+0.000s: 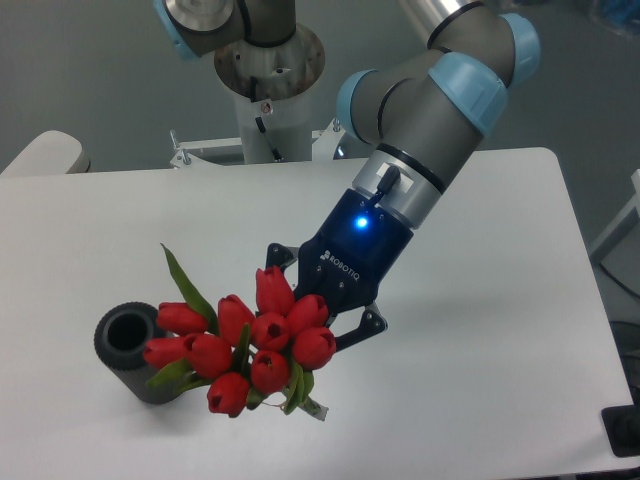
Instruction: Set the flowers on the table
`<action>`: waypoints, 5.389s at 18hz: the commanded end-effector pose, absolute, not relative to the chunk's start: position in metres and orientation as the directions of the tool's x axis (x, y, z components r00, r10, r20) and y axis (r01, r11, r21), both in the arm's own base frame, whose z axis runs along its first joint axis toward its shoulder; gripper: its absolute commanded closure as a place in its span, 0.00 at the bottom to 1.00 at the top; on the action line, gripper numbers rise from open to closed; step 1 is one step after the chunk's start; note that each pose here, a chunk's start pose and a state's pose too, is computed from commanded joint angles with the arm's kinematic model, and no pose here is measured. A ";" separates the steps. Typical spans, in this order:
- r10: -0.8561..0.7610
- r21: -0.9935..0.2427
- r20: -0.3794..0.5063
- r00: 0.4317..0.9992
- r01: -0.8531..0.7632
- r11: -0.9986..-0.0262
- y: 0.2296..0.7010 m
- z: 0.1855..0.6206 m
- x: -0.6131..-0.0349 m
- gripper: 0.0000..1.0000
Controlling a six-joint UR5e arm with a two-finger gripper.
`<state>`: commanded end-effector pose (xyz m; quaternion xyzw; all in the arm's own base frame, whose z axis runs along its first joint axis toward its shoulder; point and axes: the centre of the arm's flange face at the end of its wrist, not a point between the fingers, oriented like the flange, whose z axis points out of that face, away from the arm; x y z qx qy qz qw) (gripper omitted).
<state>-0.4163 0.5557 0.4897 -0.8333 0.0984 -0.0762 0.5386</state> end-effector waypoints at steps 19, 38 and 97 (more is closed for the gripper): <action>-0.167 -0.840 -0.135 0.977 -0.202 -0.504 0.522 0.486 -0.426 0.69; -0.505 -0.322 -0.453 0.735 -0.663 -0.676 0.457 0.388 -0.384 0.69; -0.372 -0.216 -0.489 0.789 -0.522 -0.825 0.559 0.432 -0.343 0.01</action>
